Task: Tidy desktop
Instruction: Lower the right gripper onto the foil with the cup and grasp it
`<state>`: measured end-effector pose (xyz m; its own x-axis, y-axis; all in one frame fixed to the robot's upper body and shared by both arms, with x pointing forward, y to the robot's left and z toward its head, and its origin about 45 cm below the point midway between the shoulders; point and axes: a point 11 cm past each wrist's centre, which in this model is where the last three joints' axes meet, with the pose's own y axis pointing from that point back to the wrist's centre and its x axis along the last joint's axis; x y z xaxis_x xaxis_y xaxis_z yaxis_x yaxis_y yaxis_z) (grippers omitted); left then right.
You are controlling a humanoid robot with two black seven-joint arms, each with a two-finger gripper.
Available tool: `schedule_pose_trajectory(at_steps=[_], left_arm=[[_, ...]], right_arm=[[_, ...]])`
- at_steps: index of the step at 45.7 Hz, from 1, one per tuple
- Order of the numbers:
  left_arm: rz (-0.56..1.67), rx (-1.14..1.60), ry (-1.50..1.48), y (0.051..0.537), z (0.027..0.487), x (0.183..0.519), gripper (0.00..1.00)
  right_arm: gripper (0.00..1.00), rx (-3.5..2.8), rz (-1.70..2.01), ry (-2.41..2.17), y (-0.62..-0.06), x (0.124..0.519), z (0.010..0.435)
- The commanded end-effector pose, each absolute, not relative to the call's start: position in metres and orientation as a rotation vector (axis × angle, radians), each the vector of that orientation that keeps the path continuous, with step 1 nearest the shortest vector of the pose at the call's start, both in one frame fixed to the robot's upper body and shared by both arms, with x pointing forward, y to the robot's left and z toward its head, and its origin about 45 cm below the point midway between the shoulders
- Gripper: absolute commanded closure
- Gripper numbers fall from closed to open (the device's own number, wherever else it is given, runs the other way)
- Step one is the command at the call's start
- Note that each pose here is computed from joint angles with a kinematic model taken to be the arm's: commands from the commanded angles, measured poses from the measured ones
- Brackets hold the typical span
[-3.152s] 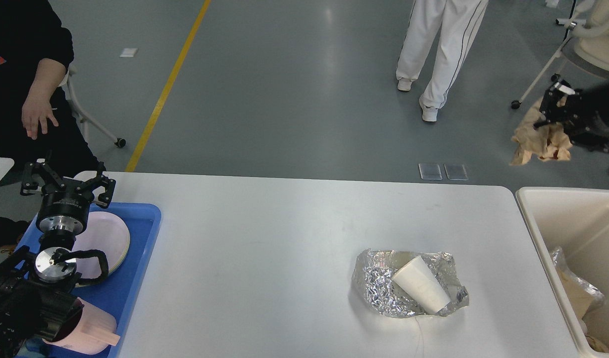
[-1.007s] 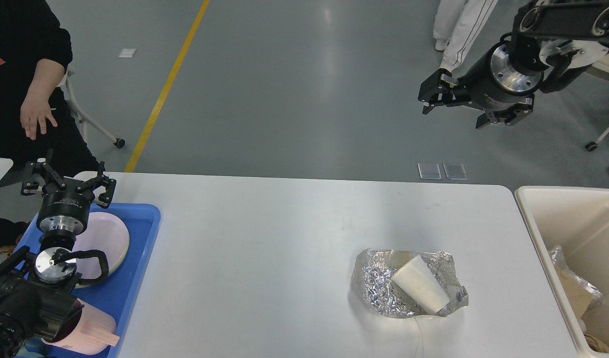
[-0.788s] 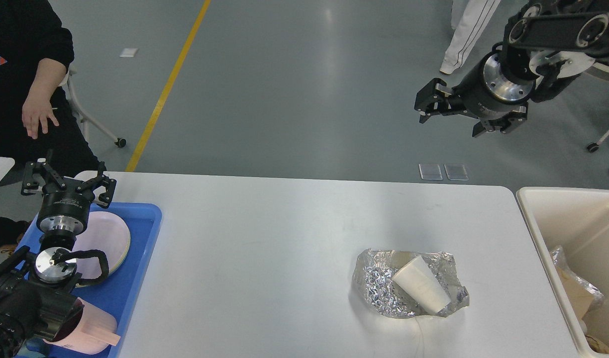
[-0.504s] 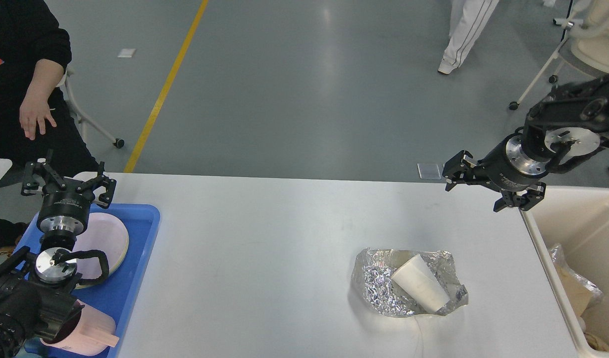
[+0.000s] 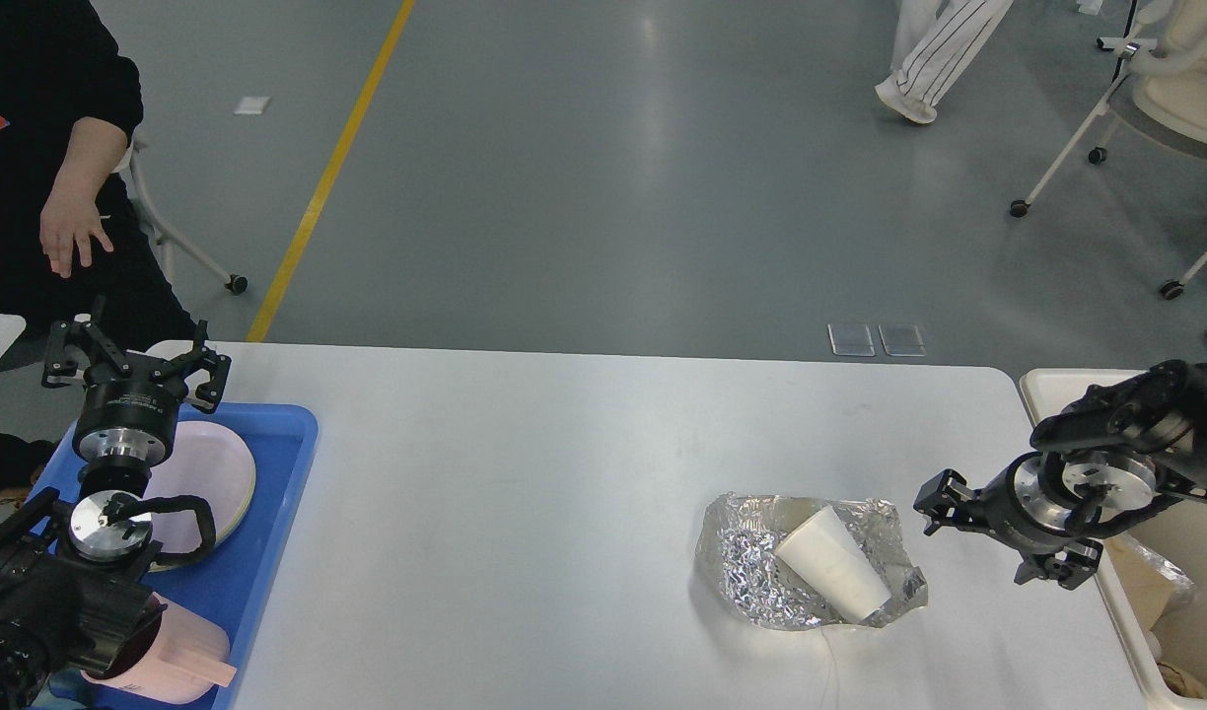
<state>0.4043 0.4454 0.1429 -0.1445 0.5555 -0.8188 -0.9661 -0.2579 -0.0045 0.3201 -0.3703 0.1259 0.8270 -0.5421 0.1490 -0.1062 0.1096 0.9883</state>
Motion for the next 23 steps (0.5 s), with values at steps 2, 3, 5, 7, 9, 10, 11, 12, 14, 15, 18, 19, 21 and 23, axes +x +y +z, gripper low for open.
schedule_pose_trajectory(at_steps=[2,3,5,7,9,10,11,12,14,15,18,19,21,23], left_arm=[[1.669,-0.873,0.663,0.445,0.144,0.405,0.04],[1.67,-0.872,0.664,0.446,0.143,0.404,0.04],[1.67,-0.872,0.664,0.446,0.143,0.404,0.04],[1.67,-0.872,0.664,0.446,0.143,0.404,0.04],[1.67,-0.873,0.665,0.445,0.143,0.404,0.04],[1.67,-0.872,0.664,0.446,0.143,0.404,0.04],[1.67,-0.872,0.664,0.446,0.143,0.404,0.04],[1.67,-0.873,0.665,0.445,0.143,0.404,0.04],[1.67,-0.872,0.664,0.446,0.143,0.404,0.04],[1.67,-0.872,0.664,0.446,0.143,0.404,0.04],[1.67,-0.872,0.664,0.446,0.143,0.404,0.04],[1.67,-0.872,0.664,0.446,0.143,0.404,0.04],[1.67,-0.872,0.664,0.446,0.143,0.404,0.04],[1.67,-0.872,0.664,0.446,0.143,0.404,0.04]], right_arm=[[0.0,1.448,-0.352,-0.532,-0.365,0.315,0.118],[0.0,1.448,-0.352,-0.532,-0.365,0.315,0.118],[0.0,1.451,-0.353,-0.529,-0.364,0.314,0.117],[0.0,1.452,-0.357,-0.519,-0.361,0.312,0.114],[0.0,1.453,-0.36,-0.509,-0.36,0.309,0.11],[0.0,1.453,-0.361,-0.506,-0.359,0.308,0.108],[0.0,1.451,-0.362,-0.505,-0.359,0.307,0.107],[0.0,1.451,-0.362,-0.505,-0.358,0.307,0.106],[0.0,1.449,-0.362,-0.506,-0.358,0.305,0.103],[0.0,1.448,-0.36,-0.505,-0.357,0.304,0.101],[0.0,1.445,-0.361,-0.499,-0.355,0.302,0.097],[0.0,1.445,-0.363,-0.496,-0.355,0.3,0.096],[0.0,1.444,-0.364,-0.497,-0.356,0.3,0.095],[0.0,1.444,-0.362,-0.496,-0.355,0.301,0.094]])
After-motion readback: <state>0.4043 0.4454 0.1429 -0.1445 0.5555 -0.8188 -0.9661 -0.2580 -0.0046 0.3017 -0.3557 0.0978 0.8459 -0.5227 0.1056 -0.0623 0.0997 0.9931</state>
